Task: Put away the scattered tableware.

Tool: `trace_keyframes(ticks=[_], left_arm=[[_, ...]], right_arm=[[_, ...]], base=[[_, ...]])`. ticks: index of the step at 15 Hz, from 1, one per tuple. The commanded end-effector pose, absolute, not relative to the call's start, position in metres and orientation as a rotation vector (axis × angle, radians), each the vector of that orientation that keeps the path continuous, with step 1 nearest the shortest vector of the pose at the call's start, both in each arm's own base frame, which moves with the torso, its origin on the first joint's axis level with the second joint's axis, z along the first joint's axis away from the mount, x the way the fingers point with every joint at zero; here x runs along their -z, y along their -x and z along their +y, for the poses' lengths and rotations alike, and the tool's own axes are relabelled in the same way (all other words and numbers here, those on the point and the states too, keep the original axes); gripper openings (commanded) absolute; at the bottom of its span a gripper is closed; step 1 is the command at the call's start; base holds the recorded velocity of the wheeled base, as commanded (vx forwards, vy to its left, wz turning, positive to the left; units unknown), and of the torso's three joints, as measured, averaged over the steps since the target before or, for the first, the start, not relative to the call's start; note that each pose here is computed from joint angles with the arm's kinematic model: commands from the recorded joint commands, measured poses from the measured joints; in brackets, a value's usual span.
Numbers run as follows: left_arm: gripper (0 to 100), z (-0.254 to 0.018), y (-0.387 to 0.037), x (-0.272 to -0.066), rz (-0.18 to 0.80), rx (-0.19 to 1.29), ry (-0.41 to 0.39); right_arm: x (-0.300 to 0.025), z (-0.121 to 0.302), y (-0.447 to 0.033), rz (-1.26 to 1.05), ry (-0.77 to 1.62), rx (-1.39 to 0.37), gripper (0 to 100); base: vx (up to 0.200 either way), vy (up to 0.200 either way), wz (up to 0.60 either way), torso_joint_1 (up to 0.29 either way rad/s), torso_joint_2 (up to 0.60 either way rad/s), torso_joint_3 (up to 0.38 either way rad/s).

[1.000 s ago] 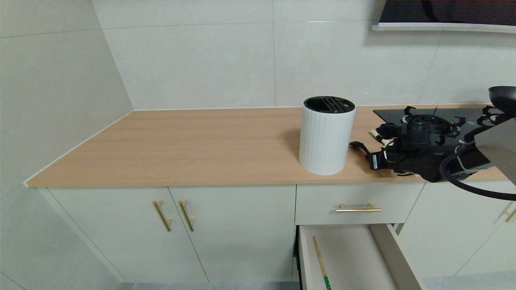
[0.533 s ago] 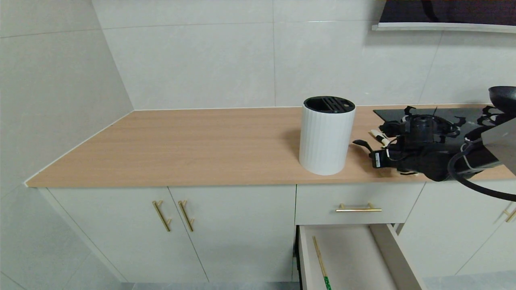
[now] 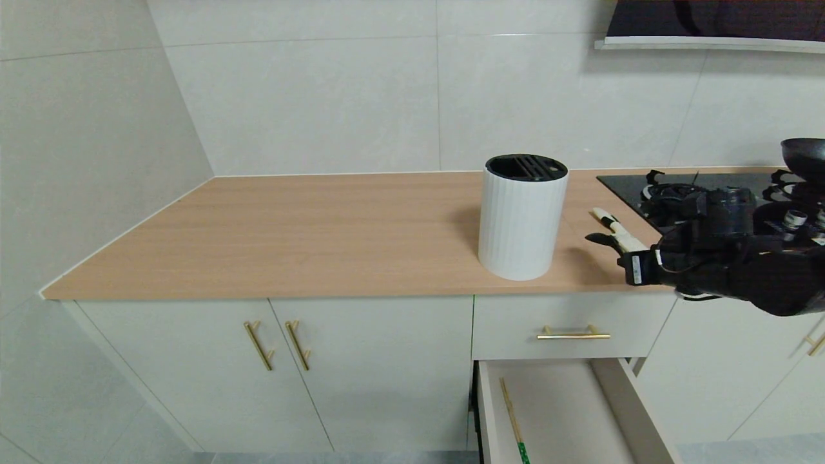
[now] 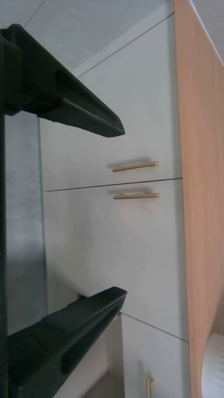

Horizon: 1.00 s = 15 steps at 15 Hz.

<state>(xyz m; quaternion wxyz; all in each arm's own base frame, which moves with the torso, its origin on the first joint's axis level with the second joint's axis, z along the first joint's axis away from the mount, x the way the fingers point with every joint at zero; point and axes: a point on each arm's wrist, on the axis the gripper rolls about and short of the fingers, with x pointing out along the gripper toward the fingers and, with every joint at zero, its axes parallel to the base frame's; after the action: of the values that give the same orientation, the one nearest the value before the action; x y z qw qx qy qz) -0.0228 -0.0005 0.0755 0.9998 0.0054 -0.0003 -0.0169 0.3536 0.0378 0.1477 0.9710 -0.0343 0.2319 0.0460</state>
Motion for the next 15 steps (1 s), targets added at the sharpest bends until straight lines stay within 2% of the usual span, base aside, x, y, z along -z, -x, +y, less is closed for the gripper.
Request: trace_keyframes(ticks=[1, 3, 7, 15], left_arm=[[100, 0.0, 0.023, -0.075, 0.0, 0.034, -0.011], [100, 0.0, 0.023, -0.075, 0.0, 0.034, -0.011], [100, 0.0, 0.023, -0.076, -0.002, 0.034, -0.011], [100, 0.0, 0.023, -0.075, 0.0, 0.034, -0.011]], right_arm=[[-0.169, 0.044, -0.296, 0.444, 0.081, -0.114, 0], [-0.169, 0.049, -0.273, 0.497, 0.097, -0.094, 0], [-0.167, 0.067, -0.249, 0.67, -0.039, -0.032, 0], [-0.159, 0.079, -0.245, 0.708, -0.013, -0.024, 0]], base=[[0.0, 0.0, 0.0, 0.0, 0.0, 0.0], [0.0, 0.0, 0.0, 0.0, 0.0, 0.0], [0.0, 0.0, 0.0, 0.0, 0.0, 0.0], [0.0, 0.0, 0.0, 0.0, 0.0, 0.0]])
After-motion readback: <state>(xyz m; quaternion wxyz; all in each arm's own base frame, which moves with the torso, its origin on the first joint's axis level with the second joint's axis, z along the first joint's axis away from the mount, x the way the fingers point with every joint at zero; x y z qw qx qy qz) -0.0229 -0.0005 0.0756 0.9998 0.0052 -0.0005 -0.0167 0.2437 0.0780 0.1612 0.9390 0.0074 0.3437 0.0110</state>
